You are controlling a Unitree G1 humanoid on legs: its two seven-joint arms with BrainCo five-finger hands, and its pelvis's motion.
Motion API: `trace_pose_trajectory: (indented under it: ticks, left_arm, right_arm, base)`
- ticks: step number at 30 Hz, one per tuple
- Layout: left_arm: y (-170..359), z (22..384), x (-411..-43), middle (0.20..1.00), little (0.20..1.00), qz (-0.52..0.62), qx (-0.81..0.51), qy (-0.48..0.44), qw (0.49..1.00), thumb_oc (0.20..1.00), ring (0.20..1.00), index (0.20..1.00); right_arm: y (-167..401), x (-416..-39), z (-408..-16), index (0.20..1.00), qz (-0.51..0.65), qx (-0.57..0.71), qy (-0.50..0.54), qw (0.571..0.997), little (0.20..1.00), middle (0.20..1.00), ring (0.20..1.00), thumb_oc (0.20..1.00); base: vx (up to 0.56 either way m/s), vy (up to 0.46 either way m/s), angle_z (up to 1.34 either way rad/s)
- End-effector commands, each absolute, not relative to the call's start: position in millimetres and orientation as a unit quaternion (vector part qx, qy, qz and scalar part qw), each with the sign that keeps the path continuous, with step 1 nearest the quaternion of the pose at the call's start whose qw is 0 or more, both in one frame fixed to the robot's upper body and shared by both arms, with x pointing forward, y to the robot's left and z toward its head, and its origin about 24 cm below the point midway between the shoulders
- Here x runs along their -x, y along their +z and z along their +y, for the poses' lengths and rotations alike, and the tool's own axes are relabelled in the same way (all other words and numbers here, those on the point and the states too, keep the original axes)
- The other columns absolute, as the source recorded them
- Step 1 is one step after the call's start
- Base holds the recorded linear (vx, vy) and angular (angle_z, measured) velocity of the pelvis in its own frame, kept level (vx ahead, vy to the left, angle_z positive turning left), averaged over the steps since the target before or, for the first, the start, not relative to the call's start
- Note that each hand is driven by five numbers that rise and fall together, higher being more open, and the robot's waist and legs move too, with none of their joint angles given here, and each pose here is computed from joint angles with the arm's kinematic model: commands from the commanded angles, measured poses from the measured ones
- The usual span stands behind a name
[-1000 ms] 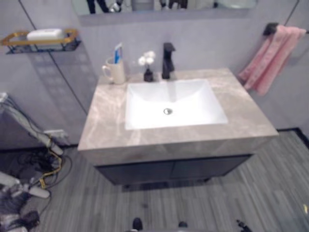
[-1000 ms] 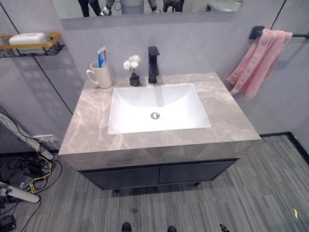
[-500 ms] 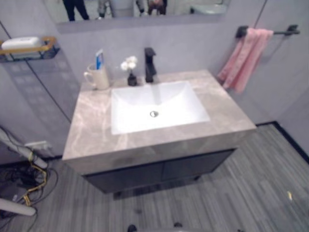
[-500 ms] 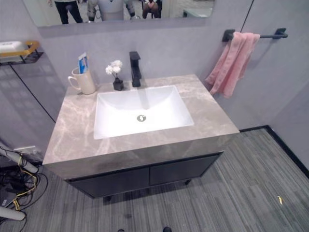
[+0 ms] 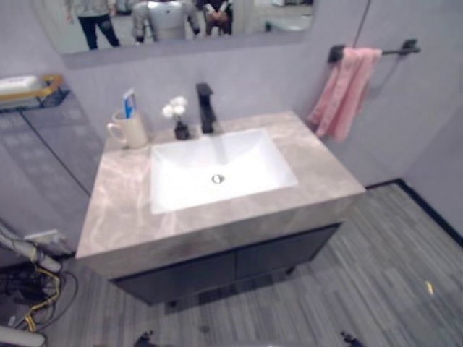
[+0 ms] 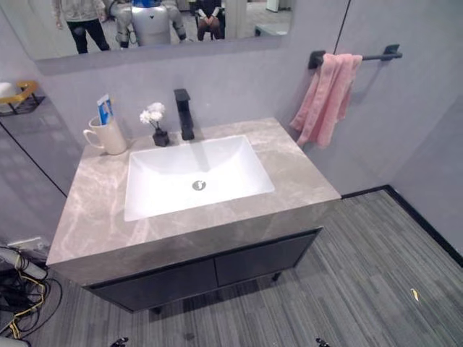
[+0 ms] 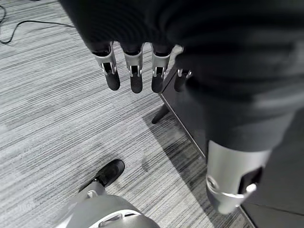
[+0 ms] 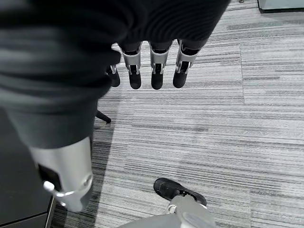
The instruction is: Put brush and paste in cup on sink, flatten towel.
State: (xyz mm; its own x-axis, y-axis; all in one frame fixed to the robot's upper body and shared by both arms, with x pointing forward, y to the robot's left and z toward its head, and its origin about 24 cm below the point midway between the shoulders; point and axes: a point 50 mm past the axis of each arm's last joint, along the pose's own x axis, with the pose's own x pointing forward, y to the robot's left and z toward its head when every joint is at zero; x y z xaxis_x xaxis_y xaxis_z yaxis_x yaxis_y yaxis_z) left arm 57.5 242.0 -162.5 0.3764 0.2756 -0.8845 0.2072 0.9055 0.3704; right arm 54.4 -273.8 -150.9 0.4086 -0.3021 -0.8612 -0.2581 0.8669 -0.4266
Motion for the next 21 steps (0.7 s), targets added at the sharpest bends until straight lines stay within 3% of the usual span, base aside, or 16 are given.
trace_pose_trajectory:
  ticks: [1,21]
  left_arm:
    - [-155.5,255.7,-77.9,1.0,1.0,0.532,-0.243,0.023,0.811,1.0,1.0,1.0]
    - [-152.0,251.3,-98.2,1.0,1.0,0.503,-0.275,-0.016,0.819,1.0,1.0,1.0]
  right_arm:
    - [-151.7,-69.1,-267.6,1.0,0.53,0.264,-0.002,0.806,1.0,1.0,1.0,1.0]
    - [-147.1,-81.9,-275.4,1.0,0.521,0.25,-0.045,0.815,1.0,1.0,1.0,1.0]
  base:
    - [-0.12,0.13,-0.25]
    - [-0.06,0.204,-0.41]
